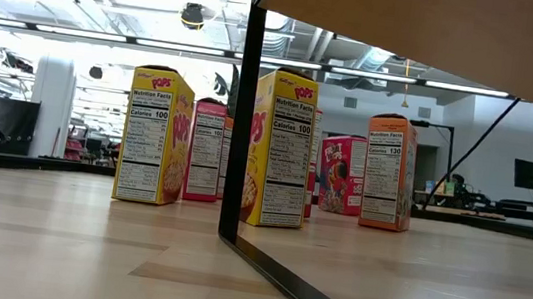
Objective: Stack cereal on shelf
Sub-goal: Put the top right orange cereal box on the shelf
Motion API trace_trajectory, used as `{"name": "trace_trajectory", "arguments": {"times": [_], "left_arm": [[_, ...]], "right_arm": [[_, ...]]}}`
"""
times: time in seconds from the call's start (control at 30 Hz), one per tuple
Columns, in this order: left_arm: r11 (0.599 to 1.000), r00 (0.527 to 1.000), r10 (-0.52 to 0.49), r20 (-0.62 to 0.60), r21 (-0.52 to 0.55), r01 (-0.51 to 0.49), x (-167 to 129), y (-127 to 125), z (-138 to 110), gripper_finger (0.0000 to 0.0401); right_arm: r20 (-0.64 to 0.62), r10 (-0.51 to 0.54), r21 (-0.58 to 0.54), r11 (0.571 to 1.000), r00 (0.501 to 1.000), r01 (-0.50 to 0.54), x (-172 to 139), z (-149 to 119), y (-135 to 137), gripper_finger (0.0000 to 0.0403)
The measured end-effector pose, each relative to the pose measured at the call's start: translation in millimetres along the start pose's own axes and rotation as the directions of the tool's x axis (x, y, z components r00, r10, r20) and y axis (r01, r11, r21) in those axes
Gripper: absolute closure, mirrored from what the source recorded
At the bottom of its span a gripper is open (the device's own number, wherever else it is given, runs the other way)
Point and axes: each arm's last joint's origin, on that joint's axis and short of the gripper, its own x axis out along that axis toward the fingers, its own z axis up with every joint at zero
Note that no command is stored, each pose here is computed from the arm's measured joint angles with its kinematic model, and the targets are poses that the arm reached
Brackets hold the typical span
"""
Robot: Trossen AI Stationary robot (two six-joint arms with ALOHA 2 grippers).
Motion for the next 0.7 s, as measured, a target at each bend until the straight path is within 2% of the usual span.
{"name": "trace_trajectory", "arguments": {"times": [0.2, 0.33, 0.7], "left_arm": [[1.000, 1.000, 0.006, -0.012, 0.013, -0.006, 0.0, 0.7, -1.5, 0.0065], [1.000, 1.000, 0.012, -0.026, 0.029, -0.011, -0.1, 1.6, -3.3, 0.0065], [0.999, 0.999, 0.007, -0.045, 0.036, -0.005, -0.2, 2.0, -5.2, 0.0065]], "right_arm": [[-0.032, -0.007, -0.060, 0.998, 0.999, 0.005, 11.5, 7.8, 2.2, 0.0395], [-0.046, -0.010, -0.061, 0.998, 0.999, 0.007, 16.4, 11.3, -0.4, 0.0392], [-0.047, -0.014, 0.040, 0.999, 0.999, 0.016, 16.6, 11.9, -12.7, 0.0391]]}}
